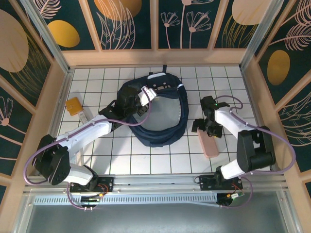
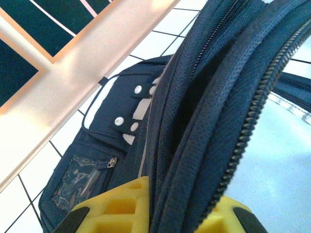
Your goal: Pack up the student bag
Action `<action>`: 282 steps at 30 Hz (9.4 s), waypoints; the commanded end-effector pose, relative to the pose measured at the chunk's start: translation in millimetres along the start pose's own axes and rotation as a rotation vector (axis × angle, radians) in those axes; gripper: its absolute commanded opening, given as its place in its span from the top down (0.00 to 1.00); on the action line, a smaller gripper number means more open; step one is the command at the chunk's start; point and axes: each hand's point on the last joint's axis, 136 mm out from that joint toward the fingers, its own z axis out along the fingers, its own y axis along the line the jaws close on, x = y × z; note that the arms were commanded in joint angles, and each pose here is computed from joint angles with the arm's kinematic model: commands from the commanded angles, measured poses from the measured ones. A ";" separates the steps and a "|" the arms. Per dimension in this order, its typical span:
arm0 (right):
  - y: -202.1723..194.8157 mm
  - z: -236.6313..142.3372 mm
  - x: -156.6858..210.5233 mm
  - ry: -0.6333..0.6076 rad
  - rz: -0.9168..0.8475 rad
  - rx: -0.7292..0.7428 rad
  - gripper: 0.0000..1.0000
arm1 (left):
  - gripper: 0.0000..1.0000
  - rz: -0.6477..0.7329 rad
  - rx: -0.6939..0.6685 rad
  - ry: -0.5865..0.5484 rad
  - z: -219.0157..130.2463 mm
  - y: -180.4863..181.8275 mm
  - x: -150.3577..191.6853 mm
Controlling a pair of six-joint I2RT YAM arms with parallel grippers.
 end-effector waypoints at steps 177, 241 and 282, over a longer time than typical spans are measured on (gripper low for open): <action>134.3 -157.8 7.7 -0.612 -0.288 -0.519 0.32 | 0.91 0.007 0.143 -0.211 18.4 36.9 -113.2; 189.6 -237.7 -68.8 -1.295 -1.356 -0.267 1.00 | 0.01 -1.156 -0.659 0.364 -176.9 103.4 119.7; 181.4 -227.4 -60.2 -1.268 -1.381 -0.182 1.00 | 0.01 -2.079 -1.070 0.737 -203.3 73.1 406.2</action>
